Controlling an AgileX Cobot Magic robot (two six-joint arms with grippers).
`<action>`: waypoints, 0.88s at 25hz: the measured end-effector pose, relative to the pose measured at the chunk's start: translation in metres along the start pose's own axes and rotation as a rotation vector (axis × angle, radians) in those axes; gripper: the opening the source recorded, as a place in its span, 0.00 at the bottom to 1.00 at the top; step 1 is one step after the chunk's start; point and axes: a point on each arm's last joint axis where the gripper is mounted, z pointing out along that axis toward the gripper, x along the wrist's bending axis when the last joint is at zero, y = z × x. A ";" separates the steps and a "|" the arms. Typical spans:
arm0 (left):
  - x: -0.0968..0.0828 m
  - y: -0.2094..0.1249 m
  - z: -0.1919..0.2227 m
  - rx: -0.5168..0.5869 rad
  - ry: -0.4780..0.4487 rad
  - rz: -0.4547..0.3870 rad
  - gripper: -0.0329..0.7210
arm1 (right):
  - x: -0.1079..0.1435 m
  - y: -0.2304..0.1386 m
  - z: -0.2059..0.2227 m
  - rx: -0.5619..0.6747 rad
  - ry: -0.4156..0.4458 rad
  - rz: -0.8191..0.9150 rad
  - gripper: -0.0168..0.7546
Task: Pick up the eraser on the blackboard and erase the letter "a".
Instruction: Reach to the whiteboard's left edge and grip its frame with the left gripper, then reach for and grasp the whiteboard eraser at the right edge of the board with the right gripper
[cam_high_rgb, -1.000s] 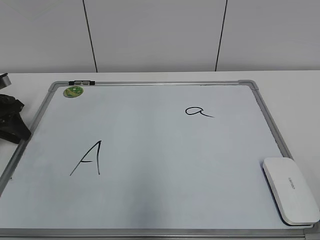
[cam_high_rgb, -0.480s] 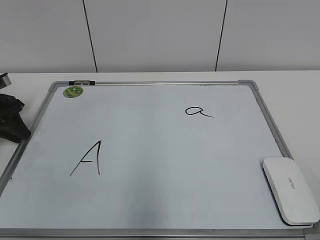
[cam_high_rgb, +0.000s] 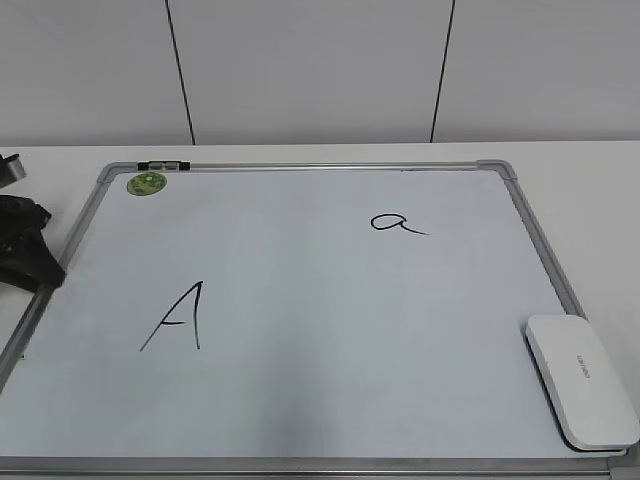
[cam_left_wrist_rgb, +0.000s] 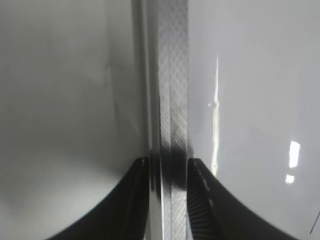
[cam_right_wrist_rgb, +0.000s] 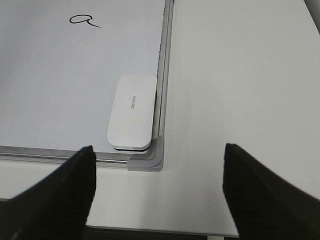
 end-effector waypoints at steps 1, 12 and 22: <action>0.000 0.000 0.000 0.000 -0.001 -0.001 0.30 | 0.000 0.000 0.000 0.000 0.000 0.000 0.78; 0.001 0.000 -0.001 0.000 -0.005 -0.003 0.10 | 0.000 0.000 0.000 0.000 0.000 0.000 0.78; 0.000 0.001 -0.002 0.000 -0.006 -0.003 0.09 | 0.000 0.007 0.001 -0.003 0.001 -0.010 0.72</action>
